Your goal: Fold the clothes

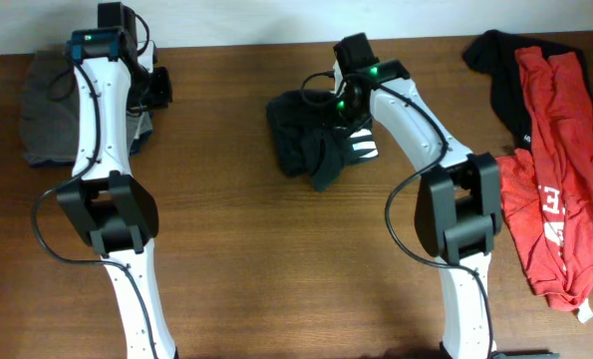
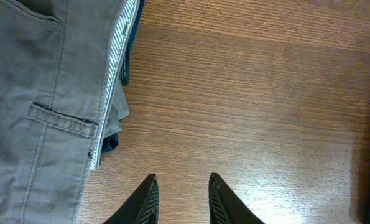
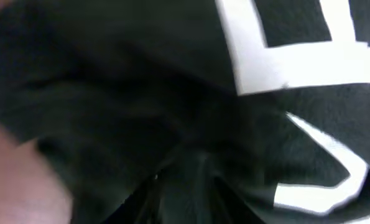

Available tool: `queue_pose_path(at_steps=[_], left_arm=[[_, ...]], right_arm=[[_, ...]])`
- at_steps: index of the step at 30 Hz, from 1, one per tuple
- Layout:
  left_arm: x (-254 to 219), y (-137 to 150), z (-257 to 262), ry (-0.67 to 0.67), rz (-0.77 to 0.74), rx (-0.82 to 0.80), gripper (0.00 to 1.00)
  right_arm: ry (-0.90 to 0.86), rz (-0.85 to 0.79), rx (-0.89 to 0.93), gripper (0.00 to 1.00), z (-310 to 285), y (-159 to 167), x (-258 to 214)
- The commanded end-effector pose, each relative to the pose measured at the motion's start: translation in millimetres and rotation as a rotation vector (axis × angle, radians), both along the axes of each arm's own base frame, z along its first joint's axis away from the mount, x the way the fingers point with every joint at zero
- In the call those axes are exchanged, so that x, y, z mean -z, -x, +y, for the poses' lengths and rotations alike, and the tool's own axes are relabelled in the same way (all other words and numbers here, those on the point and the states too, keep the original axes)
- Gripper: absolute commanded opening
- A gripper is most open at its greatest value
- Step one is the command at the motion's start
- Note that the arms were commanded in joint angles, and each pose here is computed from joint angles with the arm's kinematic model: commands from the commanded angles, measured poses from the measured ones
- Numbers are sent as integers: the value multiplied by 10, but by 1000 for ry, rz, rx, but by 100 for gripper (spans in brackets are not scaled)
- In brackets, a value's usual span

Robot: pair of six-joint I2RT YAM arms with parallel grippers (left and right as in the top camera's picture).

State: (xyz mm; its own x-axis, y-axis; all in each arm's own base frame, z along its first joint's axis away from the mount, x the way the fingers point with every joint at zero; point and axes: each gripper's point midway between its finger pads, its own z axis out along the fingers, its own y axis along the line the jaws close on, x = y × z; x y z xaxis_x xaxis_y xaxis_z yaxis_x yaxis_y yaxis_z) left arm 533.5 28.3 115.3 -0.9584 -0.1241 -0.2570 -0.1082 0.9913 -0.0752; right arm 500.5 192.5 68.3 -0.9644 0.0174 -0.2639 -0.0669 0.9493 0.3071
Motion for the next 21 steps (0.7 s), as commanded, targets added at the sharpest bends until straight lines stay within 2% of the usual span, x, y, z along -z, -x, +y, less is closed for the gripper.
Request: queue_pose_path(at_steps=[1,12,21], left_arm=[[76,-10,19,-2,10,-16,28],[76,-10,19,-2,10,-16,29],[78,1,18,-2,14,-16,29]], right_arm=[[-29,-53,-111,31,228,89,-294],[22,-135,-218,33,873,210,-176],[73,-153,-175,32,674,88,-141]])
